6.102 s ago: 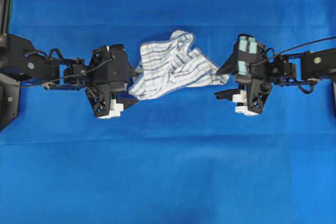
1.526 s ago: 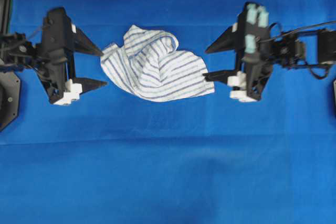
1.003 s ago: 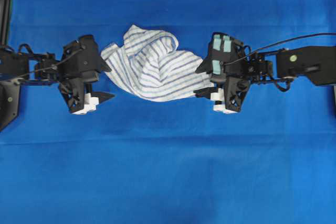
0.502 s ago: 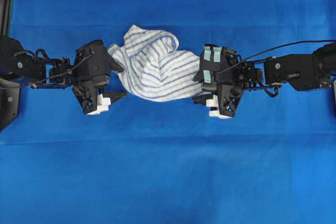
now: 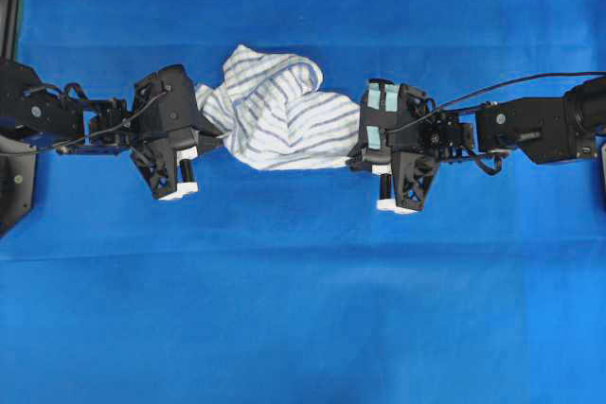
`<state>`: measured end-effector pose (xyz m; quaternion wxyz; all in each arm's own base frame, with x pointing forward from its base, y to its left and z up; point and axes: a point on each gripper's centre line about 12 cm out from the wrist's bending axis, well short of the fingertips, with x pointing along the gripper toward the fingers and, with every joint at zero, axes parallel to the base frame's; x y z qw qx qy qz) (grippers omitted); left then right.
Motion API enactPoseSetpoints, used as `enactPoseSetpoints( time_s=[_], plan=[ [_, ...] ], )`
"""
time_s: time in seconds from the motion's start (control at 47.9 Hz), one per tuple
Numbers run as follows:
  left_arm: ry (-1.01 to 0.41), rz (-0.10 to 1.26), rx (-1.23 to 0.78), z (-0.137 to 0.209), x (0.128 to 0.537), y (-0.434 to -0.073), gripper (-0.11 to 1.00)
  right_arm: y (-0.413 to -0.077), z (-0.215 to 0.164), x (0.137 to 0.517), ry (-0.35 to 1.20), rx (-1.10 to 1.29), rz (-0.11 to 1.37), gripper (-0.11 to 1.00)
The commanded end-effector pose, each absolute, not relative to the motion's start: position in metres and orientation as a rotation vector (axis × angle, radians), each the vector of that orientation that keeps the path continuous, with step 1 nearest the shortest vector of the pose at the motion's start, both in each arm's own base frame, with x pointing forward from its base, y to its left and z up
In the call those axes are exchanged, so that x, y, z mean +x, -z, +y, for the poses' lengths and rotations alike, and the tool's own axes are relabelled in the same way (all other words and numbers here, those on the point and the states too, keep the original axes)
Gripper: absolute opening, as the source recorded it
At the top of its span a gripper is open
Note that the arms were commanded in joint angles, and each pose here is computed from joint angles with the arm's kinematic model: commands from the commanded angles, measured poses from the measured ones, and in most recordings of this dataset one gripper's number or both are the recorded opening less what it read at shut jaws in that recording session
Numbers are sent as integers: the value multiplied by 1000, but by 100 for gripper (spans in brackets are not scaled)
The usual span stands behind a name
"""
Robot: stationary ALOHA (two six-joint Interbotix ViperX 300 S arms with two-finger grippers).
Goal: Lift the towel with both arms.
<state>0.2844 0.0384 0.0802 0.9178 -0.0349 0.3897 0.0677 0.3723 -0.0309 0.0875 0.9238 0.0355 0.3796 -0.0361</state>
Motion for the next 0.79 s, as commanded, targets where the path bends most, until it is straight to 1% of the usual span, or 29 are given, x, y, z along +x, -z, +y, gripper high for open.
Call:
enactPoseSetpoints(
  time_s=[0.0,0.084,0.167,0.251,0.355,0.522,0.773],
  plan=[
    [-139,774,-74,39,289,-95,4,-109,-30,379,70,69,716,3],
    [-142,758,-83,39,291,-112,4,-120,-30,378,73,70,693,3],
    [-139,739,-81,38,291,-135,4,-141,-31,378,77,66,661,3],
    [-136,709,-79,38,290,-167,4,-166,-32,377,83,59,627,3],
    [-133,666,-77,37,285,-203,4,-206,-33,373,95,53,575,3],
    [-136,537,-71,36,269,-265,4,-264,-34,364,109,26,507,3],
    [-175,369,-67,44,246,-337,4,-343,-41,347,150,-9,421,3]
  ],
)
